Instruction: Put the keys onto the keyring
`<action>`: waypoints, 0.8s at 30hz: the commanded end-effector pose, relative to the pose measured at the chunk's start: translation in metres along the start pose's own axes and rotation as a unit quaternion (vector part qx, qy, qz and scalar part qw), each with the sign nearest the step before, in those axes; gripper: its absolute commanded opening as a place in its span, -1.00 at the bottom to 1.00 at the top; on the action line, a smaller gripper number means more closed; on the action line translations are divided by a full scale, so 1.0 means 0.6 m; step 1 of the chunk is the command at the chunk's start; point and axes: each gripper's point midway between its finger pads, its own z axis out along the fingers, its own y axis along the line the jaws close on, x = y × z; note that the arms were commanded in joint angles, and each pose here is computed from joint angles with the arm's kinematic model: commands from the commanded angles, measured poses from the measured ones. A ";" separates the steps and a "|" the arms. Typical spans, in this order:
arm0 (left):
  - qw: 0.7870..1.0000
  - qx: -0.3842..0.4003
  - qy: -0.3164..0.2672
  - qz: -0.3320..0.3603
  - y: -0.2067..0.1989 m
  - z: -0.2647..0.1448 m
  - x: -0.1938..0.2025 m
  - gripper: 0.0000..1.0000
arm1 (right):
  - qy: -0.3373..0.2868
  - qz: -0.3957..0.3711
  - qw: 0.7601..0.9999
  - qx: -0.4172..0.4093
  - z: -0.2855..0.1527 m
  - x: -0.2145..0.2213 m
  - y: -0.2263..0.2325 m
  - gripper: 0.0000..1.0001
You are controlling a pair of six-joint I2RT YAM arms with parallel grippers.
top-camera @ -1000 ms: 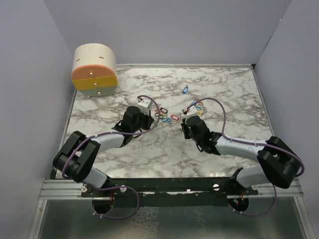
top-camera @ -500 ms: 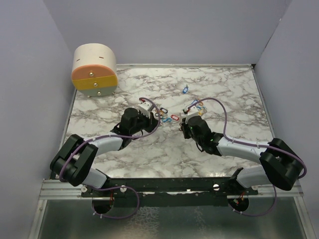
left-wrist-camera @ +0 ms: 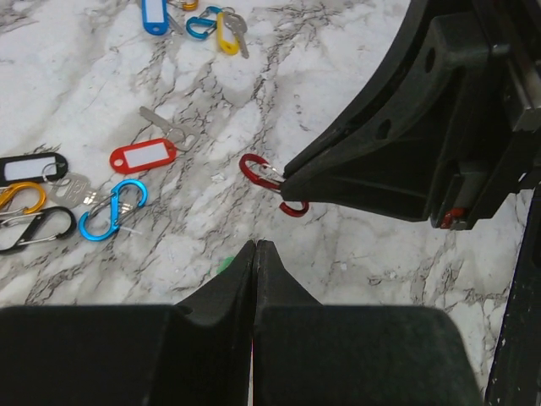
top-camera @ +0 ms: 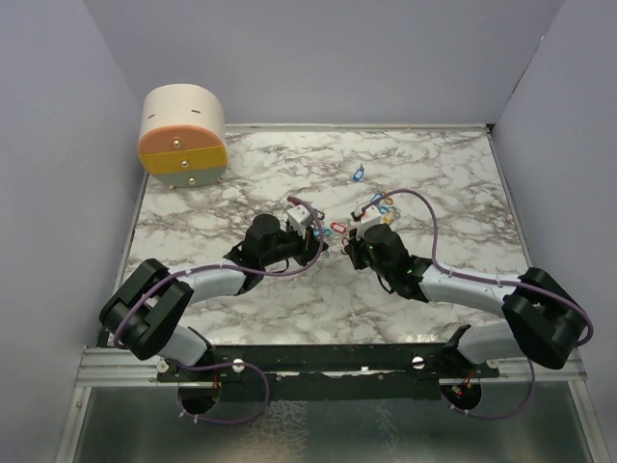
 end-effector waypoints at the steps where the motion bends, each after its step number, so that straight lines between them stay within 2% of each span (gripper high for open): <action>1: 0.999 0.032 -0.017 0.028 -0.030 0.023 -0.026 -1.00 | -0.029 0.003 0.999 -0.025 -0.006 -0.031 0.017 -0.99; 24: 0.998 0.040 -0.009 0.039 -0.049 0.049 -0.021 -1.00 | -0.035 0.007 0.999 -0.034 -0.014 -0.035 0.020 -0.99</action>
